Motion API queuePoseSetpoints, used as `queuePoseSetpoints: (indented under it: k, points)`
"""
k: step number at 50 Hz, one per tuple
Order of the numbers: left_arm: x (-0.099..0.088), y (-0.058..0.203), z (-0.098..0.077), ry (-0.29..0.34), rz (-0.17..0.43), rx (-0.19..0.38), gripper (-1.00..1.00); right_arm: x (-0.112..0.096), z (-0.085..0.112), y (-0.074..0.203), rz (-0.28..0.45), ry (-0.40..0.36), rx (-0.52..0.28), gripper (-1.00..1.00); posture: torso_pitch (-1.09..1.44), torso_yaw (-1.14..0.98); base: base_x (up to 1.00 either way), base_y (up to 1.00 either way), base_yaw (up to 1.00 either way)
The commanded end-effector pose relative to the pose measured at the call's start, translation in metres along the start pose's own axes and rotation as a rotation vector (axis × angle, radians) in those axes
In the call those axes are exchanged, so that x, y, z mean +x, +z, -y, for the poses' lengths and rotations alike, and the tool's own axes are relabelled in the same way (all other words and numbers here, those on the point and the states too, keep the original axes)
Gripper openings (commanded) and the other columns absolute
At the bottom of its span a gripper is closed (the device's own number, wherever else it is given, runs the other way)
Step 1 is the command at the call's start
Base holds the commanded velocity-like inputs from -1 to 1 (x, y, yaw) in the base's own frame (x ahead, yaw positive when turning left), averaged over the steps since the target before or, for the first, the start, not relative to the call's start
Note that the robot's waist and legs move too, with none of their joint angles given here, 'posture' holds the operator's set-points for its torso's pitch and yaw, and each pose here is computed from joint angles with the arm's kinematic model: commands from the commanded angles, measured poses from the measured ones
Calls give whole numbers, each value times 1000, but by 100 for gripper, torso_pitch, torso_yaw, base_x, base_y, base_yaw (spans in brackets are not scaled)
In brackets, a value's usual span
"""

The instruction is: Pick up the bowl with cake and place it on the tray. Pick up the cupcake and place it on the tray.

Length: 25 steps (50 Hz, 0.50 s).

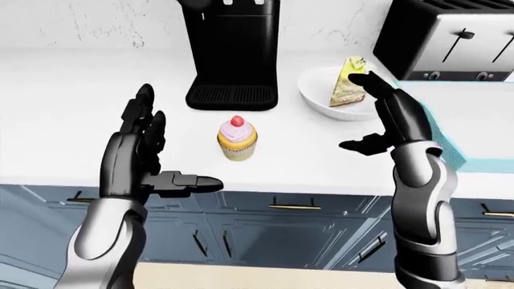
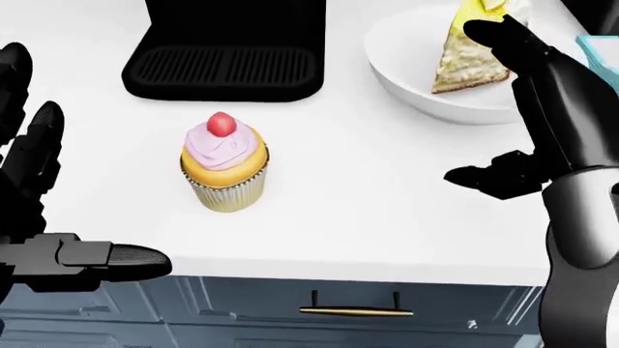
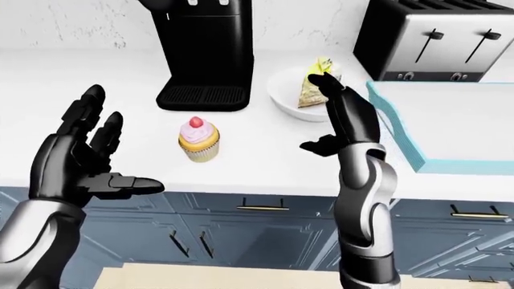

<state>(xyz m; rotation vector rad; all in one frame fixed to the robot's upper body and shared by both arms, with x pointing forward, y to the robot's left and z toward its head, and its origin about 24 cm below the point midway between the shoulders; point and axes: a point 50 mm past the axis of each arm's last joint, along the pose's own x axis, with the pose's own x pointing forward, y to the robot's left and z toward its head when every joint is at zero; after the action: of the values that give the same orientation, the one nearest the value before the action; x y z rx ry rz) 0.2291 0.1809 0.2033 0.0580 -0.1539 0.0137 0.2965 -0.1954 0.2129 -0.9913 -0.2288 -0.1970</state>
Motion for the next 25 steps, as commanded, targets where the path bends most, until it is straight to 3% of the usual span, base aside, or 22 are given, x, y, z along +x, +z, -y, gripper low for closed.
queuePoseSetpoints:
  k: [1, 14, 21, 25]
  points:
    - [-2, 14, 0, -2, 82, 11, 100, 2, 15, 12, 62, -72, -30, 54, 0, 0, 0, 0, 0]
    - [-2, 13, 1, -5, 81, 9, 100, 21, 15, 10, 49, -64, -86, 47, 0, 0, 0, 0, 0]
    - [-2, 12, 1, -6, 81, 8, 100, 35, 4, 0, 24, -42, -112, 15, 0, 0, 0, 0, 0]
    - [-2, 11, 2, -12, 82, 7, 100, 38, -1, -4, 10, -32, -118, 7, 0, 0, 0, 0, 0]
